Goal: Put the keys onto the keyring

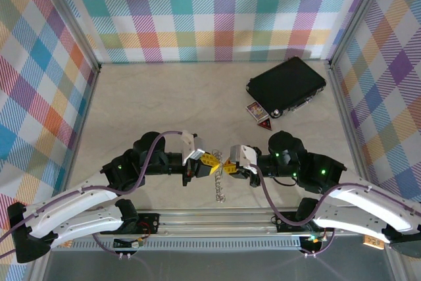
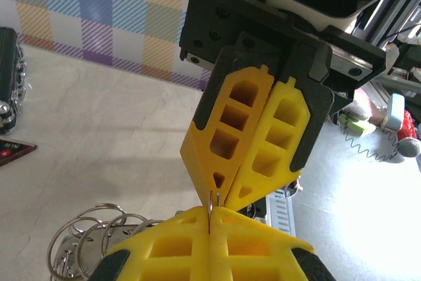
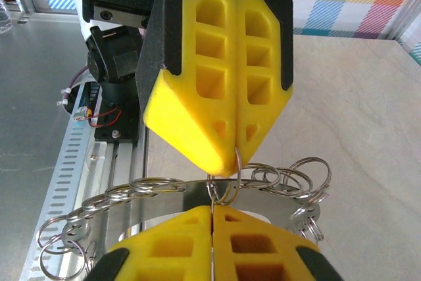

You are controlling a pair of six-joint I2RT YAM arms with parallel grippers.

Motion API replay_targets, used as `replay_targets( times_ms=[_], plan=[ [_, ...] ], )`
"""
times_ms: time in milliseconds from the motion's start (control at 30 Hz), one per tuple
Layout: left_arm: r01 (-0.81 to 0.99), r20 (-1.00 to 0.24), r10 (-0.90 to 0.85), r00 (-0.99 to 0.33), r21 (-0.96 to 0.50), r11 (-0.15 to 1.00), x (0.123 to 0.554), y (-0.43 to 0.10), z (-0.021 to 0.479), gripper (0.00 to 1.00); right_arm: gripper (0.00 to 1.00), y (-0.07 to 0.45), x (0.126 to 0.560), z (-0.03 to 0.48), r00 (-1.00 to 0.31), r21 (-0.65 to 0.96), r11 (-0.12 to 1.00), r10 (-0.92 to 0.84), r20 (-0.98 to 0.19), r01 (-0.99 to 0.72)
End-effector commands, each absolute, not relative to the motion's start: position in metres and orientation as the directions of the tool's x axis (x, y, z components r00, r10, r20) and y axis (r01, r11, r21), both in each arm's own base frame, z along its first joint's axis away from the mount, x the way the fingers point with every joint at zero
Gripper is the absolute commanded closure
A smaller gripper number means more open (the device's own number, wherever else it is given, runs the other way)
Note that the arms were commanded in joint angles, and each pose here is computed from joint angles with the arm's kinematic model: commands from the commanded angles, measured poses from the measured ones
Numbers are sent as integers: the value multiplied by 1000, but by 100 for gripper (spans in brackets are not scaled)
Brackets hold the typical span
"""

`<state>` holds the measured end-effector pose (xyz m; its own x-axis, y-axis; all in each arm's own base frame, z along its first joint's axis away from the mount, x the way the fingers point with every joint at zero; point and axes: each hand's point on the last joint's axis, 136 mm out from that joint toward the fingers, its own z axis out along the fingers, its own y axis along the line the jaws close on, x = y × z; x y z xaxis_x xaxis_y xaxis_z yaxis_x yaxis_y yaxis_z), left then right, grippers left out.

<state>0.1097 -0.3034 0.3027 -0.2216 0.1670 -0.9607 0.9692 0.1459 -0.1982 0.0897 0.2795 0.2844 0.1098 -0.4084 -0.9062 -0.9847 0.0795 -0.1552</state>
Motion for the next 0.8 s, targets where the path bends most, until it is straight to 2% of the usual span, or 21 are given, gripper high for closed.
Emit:
replay_targets(
  times_ms=[0,133,300,433,500,600,767],
  plan=[
    [973,-988,20,-153,-147,177,119,-301,337,100,80,275,81,289,89,-124,72,-365,-927,-990],
    [973,-991,-19,-132,-134,190,121,-298,339,100,64,269,83,302,72,-113,123,-299,-951,-986],
    [986,-997,-45,-70,-76,151,111,-294,342,100,63,264,88,320,31,-75,189,-223,-974,-979],
    [993,-996,-84,-35,-44,111,103,-292,348,100,67,264,87,335,-4,-30,190,-178,-984,-981],
    [995,-995,-99,-18,-28,94,98,-289,353,100,72,265,77,344,-2,-18,136,-147,-989,-991],
    [998,-995,-104,0,-6,55,88,-285,356,100,73,269,57,353,9,-11,17,-118,-993,-1000],
    [1000,-993,-117,21,18,21,78,-280,362,100,77,273,47,355,4,2,-55,-121,-993,-998]
  ],
)
